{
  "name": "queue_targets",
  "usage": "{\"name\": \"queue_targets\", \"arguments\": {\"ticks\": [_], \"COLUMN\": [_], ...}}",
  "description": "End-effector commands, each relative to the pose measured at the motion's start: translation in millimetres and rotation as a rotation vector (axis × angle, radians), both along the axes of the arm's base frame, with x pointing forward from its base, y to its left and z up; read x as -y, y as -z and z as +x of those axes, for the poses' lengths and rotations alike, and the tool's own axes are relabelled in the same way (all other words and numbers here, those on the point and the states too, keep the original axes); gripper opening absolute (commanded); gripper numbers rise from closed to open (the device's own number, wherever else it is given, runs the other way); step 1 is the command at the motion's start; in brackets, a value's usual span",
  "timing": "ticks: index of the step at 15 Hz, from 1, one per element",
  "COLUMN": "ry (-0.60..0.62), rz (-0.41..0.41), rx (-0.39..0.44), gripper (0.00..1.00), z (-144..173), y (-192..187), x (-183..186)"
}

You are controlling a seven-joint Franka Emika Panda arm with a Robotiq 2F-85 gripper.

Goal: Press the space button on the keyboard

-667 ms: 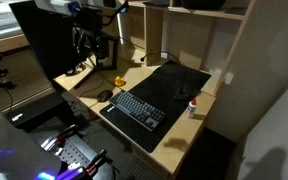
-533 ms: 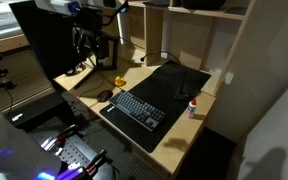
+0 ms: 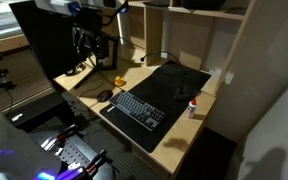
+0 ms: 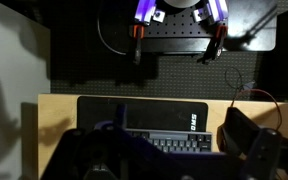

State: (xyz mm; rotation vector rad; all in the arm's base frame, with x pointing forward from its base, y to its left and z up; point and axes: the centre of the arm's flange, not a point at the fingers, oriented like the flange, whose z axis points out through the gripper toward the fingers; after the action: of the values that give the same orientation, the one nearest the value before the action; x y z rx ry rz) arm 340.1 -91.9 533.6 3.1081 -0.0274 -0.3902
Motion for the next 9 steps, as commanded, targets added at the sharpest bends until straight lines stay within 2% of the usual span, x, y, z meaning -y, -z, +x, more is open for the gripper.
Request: {"name": "queue_targets", "arguments": {"ticks": [1, 3, 8, 9], "ry": [0.139, 0.259, 0.54, 0.452], "rz": [-0.046, -0.007, 0.086, 0.062], "rx": [-0.037, -0.068, -0.066, -0.057], "gripper": [1.0, 1.0, 1.0, 1.0], "z": [-2.6, -3.9, -0.5, -4.1], "y": [-1.4, -1.2, -0.1, 1.5], "x": [-1.5, -6.9, -19.0, -15.7]}}
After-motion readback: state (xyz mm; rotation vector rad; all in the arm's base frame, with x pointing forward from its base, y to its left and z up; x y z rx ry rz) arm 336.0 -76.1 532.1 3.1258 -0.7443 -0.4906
